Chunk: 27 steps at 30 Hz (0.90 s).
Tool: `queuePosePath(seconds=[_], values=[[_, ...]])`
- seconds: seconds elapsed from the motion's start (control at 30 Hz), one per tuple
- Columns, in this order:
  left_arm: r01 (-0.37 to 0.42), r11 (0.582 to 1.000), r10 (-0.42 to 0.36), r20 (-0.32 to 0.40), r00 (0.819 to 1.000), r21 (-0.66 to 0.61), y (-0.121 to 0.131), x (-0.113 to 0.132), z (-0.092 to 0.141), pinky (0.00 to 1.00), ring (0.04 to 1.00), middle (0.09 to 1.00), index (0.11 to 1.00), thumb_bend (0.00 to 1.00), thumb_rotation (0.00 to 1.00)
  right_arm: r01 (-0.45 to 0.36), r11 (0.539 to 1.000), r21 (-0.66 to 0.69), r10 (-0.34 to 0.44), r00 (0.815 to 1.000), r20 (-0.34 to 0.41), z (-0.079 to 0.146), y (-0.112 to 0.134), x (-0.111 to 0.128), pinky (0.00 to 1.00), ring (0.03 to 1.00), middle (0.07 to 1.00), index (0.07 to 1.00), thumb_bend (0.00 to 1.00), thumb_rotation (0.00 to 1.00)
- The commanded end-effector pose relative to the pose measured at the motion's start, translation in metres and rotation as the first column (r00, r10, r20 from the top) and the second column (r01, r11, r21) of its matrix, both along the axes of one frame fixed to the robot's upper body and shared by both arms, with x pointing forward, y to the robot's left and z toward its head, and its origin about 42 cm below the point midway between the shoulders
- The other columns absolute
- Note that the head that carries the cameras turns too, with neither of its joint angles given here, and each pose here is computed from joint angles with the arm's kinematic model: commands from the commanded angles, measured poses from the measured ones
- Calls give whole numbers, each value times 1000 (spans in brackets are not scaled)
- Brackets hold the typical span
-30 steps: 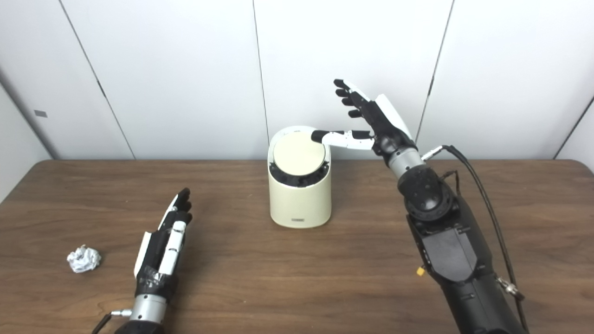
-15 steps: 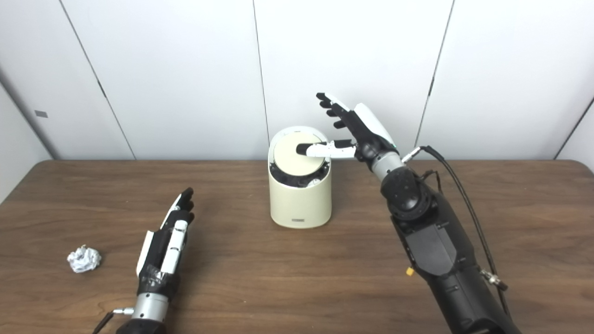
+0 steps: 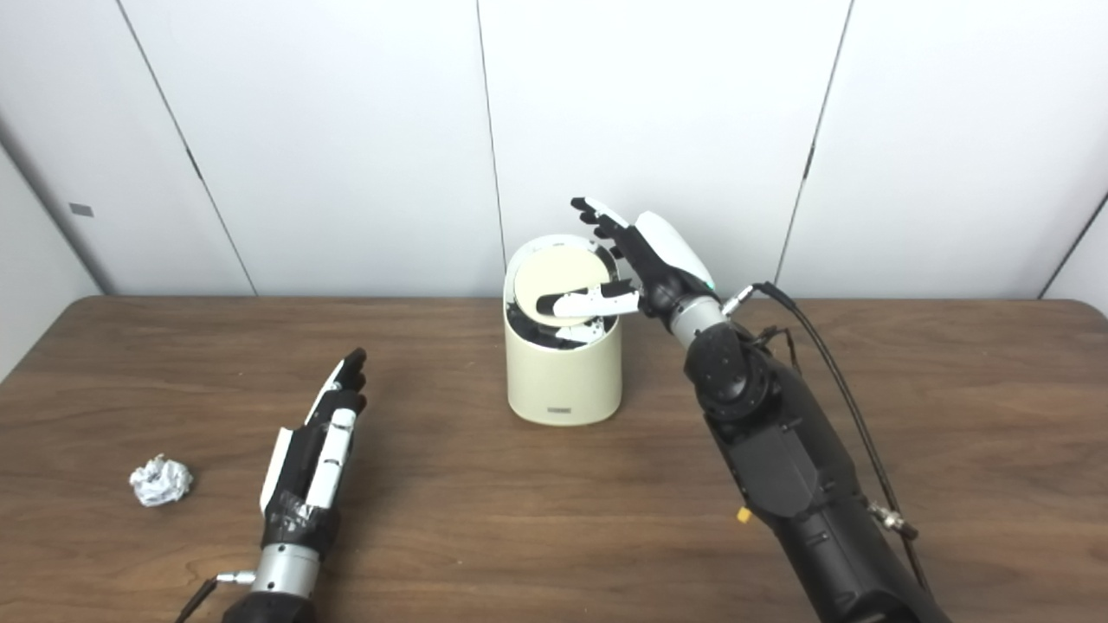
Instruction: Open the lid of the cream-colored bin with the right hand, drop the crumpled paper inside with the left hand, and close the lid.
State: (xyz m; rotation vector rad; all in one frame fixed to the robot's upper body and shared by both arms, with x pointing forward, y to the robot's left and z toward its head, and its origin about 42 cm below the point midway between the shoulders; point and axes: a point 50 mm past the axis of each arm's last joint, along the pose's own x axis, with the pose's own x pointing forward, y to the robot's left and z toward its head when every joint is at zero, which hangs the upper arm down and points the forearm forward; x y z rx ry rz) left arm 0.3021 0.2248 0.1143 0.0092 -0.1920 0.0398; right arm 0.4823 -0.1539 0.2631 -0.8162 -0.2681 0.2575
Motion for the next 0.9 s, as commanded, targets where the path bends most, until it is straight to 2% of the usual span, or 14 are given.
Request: queuePosePath(seconds=[0.0, 0.23, 0.67, 0.87], values=[[4, 1000, -6, -75, 997, -25, -12, -8, -21, 1000, 1000, 998, 961, 395, 843, -24, 1000, 5, 24, 992, 126, 37, 9, 7, 814, 892, 913, 921, 766, 439], [6, 1000, -8, -67, 998, -28, -11, -9, -21, 1000, 1000, 995, 956, 414, 840, -20, 1000, 4, 19, 994, 109, 33, 9, 7, 816, 895, 914, 925, 782, 483], [7, 1000, -9, -66, 998, -30, -10, -11, -18, 1000, 1000, 994, 957, 394, 847, 3, 1000, 5, -4, 994, 108, 32, 4, 8, 827, 890, 909, 922, 773, 471], [8, 999, -10, -57, 998, -40, -8, -12, -17, 1000, 1000, 994, 952, 378, 856, -5, 1000, -17, 7, 990, 142, 31, 4, 7, 816, 882, 900, 909, 773, 390]])
